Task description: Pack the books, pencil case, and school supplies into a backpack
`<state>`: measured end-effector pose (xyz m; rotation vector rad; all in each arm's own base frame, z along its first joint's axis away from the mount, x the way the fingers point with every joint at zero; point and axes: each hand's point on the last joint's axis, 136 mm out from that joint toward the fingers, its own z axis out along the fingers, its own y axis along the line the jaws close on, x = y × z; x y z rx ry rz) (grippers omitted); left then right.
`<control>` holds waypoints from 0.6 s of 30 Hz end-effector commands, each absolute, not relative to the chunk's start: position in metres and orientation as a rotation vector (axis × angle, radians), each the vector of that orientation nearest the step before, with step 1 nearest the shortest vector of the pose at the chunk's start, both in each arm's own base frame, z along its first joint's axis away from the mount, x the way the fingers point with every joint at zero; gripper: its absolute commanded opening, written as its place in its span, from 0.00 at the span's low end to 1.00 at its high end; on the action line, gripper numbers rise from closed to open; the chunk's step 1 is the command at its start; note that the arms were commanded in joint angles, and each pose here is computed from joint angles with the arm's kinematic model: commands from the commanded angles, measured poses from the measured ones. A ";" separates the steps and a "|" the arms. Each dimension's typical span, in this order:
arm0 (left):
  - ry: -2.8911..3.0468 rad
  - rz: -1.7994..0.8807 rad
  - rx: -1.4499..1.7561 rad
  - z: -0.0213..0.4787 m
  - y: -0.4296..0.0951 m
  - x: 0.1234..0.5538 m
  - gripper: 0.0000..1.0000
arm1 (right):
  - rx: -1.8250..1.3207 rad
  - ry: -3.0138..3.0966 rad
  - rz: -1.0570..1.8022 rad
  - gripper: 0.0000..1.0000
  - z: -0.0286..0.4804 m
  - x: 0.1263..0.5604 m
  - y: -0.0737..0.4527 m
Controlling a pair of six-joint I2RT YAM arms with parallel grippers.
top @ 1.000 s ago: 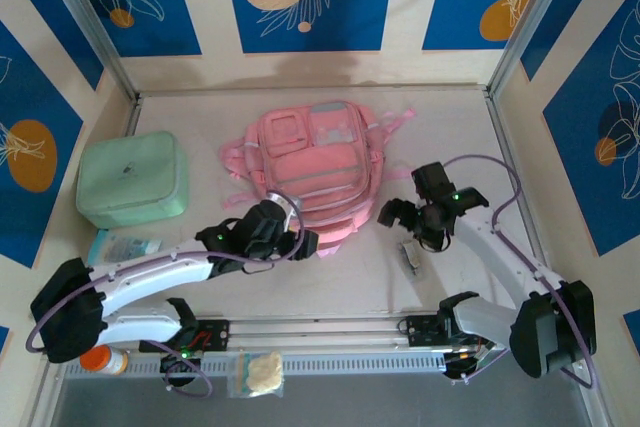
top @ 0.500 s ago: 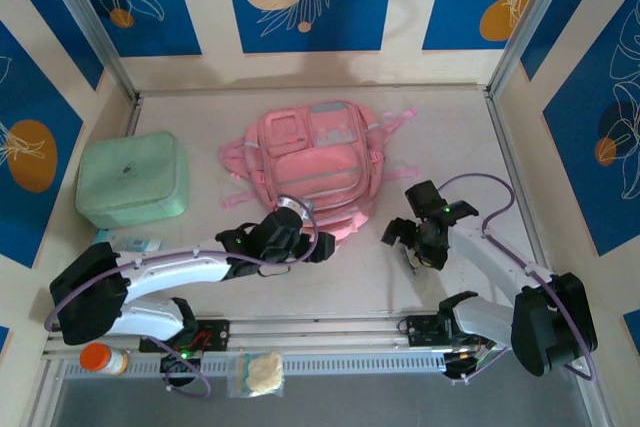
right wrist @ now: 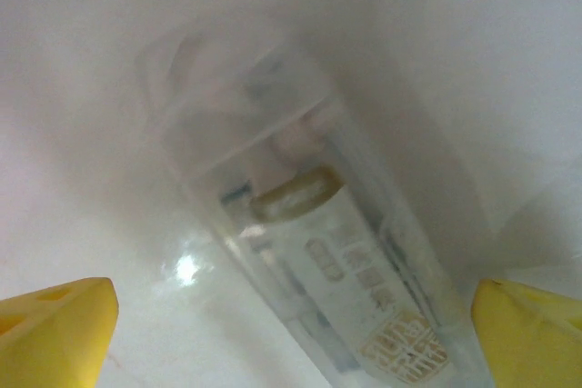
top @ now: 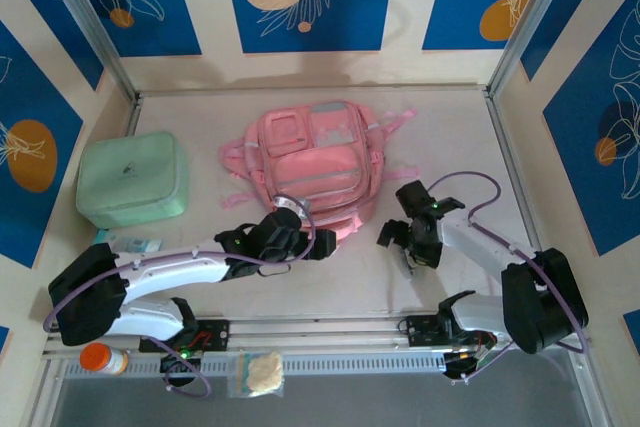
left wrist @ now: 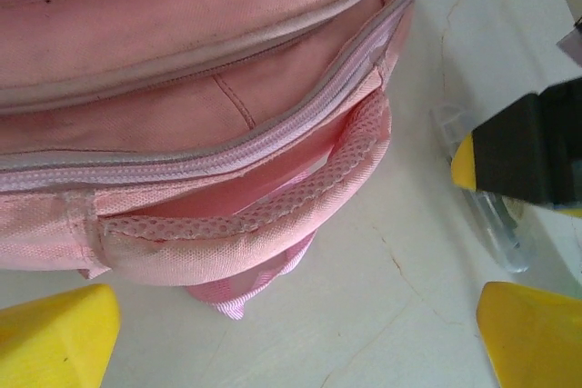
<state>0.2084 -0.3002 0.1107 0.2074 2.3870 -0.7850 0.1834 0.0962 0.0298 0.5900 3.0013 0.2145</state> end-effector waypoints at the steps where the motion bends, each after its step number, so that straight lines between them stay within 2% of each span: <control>1: 2.389 -0.747 0.180 0.112 -0.292 0.209 1.00 | 0.569 3.063 0.242 0.99 0.032 0.165 0.117; 4: 2.393 -0.744 0.154 0.111 -0.289 0.211 0.99 | 0.505 3.095 0.194 0.99 0.033 0.155 0.128; 7: 2.384 -0.755 0.162 0.113 -0.288 0.211 1.00 | 0.499 3.104 0.014 1.00 0.031 0.149 0.112; 14: 2.389 -0.750 0.176 0.115 -0.287 0.211 0.99 | 0.520 3.097 -0.105 0.91 0.021 0.146 0.105; 18: 2.406 -0.714 0.212 0.114 -0.287 0.211 0.99 | 0.500 3.083 -0.058 0.85 0.017 0.155 0.114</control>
